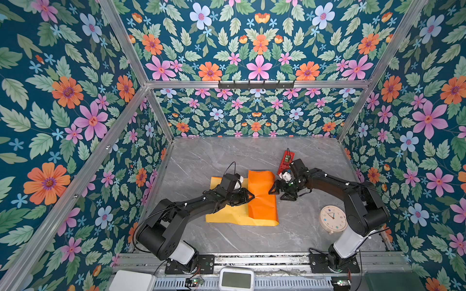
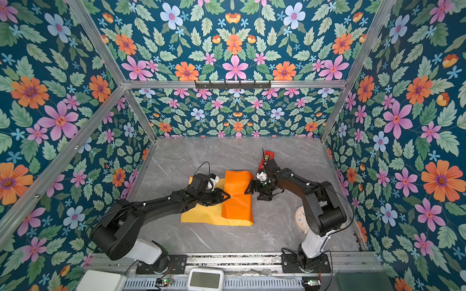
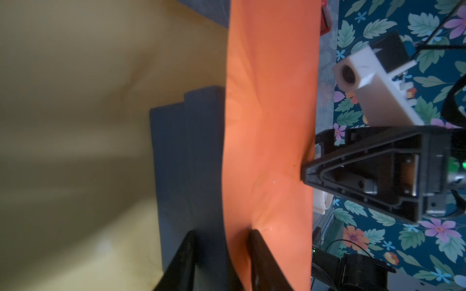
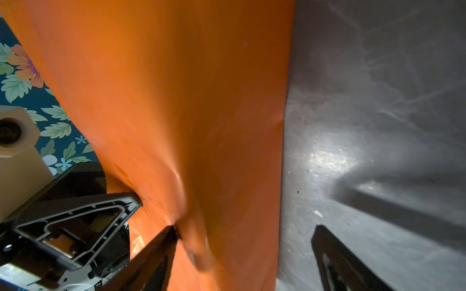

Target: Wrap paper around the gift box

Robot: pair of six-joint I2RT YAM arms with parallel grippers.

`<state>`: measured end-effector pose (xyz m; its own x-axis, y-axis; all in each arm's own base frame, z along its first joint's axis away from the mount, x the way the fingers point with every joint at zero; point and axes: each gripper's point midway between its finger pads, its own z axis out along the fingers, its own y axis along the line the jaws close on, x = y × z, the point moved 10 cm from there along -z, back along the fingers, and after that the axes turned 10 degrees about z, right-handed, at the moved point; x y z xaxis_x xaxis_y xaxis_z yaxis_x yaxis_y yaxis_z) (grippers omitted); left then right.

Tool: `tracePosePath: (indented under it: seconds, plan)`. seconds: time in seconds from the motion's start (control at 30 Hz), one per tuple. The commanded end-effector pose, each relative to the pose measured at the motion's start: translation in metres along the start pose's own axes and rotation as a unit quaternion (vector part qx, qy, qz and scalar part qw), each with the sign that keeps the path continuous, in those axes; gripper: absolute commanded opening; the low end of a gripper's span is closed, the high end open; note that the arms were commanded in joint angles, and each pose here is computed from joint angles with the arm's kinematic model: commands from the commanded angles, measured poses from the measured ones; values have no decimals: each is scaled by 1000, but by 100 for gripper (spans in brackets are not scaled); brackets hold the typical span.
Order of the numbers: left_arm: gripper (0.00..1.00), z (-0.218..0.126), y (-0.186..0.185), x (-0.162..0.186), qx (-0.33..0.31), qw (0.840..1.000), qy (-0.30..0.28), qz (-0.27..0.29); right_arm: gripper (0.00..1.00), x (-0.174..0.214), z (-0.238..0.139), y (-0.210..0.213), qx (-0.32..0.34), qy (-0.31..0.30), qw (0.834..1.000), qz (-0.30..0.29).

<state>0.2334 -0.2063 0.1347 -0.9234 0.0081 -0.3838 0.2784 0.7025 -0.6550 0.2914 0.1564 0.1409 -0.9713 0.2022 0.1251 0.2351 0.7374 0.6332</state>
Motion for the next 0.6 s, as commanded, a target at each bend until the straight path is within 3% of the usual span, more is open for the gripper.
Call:
tracePosePath:
  seconds: [0.0, 0.2, 0.4, 0.57]
  plan:
    - [35, -1, 26, 24, -94, 993, 57, -30, 86, 1, 3, -3, -4, 0, 1000, 4]
    - [37, -2, 24, 23, -90, 994, 52, -29, 84, 1, 13, -20, 32, -7, 999, 16]
    - [66, -13, 8, -1, -74, 997, 6, -18, 84, 5, 19, -36, 65, -13, 997, 26]
    - [78, -43, 1, -23, -90, 995, -46, 5, 84, 7, 21, -43, 87, -17, 996, 29]
